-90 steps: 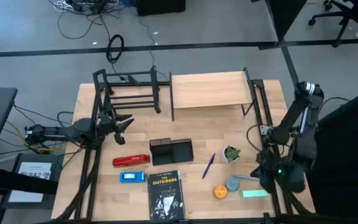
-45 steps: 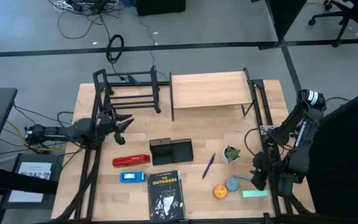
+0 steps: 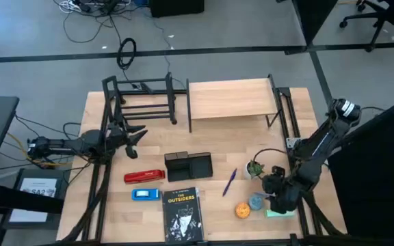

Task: Stock shelves
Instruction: Put the blue scented candle on the shelf

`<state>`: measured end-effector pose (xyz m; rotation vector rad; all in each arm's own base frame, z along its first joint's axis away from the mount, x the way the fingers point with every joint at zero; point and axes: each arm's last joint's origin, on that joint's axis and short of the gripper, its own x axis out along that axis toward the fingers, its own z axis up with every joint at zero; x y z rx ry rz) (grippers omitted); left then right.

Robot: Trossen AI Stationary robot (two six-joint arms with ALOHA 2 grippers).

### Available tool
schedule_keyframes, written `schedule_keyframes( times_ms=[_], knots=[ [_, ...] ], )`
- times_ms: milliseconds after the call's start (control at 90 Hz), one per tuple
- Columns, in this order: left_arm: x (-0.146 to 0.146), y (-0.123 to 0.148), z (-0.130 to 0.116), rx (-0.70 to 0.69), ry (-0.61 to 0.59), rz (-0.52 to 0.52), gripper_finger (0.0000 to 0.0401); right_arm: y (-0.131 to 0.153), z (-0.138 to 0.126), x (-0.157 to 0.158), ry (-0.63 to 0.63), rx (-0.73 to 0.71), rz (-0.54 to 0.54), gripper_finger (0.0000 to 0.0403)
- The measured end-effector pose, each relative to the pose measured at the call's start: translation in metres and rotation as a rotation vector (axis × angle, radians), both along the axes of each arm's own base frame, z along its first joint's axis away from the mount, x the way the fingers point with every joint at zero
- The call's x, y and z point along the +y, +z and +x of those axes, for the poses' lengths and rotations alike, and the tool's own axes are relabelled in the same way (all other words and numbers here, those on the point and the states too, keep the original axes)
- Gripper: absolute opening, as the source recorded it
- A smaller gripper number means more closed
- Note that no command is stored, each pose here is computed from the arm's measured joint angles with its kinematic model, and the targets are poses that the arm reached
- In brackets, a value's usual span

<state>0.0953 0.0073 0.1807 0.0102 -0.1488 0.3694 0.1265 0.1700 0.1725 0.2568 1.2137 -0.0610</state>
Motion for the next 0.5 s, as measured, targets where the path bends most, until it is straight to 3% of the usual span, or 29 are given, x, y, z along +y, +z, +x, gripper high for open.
schedule_keyframes(
  times_ms=[500],
  knots=[
    [0.0,0.001,0.0,-0.014,-0.002,-0.006,0.0076,-0.042,0.01,0.017,0.055,0.1,-0.113,0.0173]
  ],
)
